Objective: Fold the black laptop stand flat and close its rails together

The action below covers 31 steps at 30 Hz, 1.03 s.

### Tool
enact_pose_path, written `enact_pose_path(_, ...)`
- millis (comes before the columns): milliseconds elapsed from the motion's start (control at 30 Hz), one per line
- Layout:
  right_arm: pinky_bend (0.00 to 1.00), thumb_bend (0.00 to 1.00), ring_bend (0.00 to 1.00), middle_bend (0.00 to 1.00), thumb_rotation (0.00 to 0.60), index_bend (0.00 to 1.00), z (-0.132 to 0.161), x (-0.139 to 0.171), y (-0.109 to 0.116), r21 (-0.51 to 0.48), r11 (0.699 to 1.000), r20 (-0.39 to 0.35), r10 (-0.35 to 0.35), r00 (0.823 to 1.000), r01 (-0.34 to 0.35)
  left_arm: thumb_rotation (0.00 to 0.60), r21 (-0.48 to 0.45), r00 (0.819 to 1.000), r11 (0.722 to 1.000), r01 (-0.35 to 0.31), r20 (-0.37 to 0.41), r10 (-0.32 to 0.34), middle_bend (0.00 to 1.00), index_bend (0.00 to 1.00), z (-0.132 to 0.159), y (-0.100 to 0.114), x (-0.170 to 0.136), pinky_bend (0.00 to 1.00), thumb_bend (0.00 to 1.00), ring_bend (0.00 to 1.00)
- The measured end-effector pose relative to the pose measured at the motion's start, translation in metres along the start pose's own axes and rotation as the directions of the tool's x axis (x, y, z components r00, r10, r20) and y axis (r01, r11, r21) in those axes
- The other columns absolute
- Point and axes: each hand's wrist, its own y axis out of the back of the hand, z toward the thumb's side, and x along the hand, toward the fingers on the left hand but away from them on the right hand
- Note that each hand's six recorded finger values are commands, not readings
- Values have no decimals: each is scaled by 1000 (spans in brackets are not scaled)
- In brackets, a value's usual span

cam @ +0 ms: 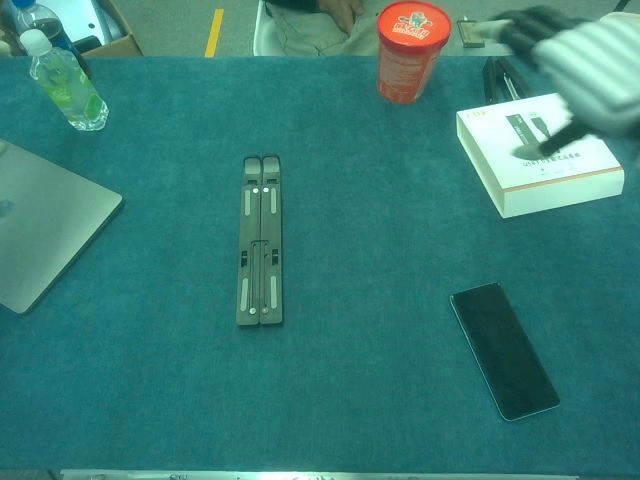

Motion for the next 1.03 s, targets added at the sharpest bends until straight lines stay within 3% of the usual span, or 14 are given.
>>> enact_pose_path(200, 235, 0, 30, 61, 600, 0, -46, 48, -10, 2, 1000, 194, -11, 981, 11, 600, 25, 999, 1000, 1, -50, 1, 0, 0, -5, 4, -26, 0, 317, 0)
enact_pose_path(433, 235, 0, 30, 61, 600, 0, -82, 90, -18, -10, 999, 326, -41, 945, 46, 600, 75, 995, 997, 10, -101, -2, 0, 0, -11, 5, -51, 0, 317, 0)
enact_pose_path(733, 235, 0, 30, 61, 600, 0, -99, 118, -24, -49, 996, 384, -53, 922, 77, 600, 58, 983, 998, 0, -181, 10, 0, 0, -18, 13, -78, 0, 317, 0)
enact_pose_path(1033, 235, 0, 30, 61, 600, 0, -101, 117, -22, -51, 995, 379, -63, 923, 89, 600, 2, 986, 1000, -16, -165, 16, 0, 0, -16, 18, -86, 0, 317, 0)
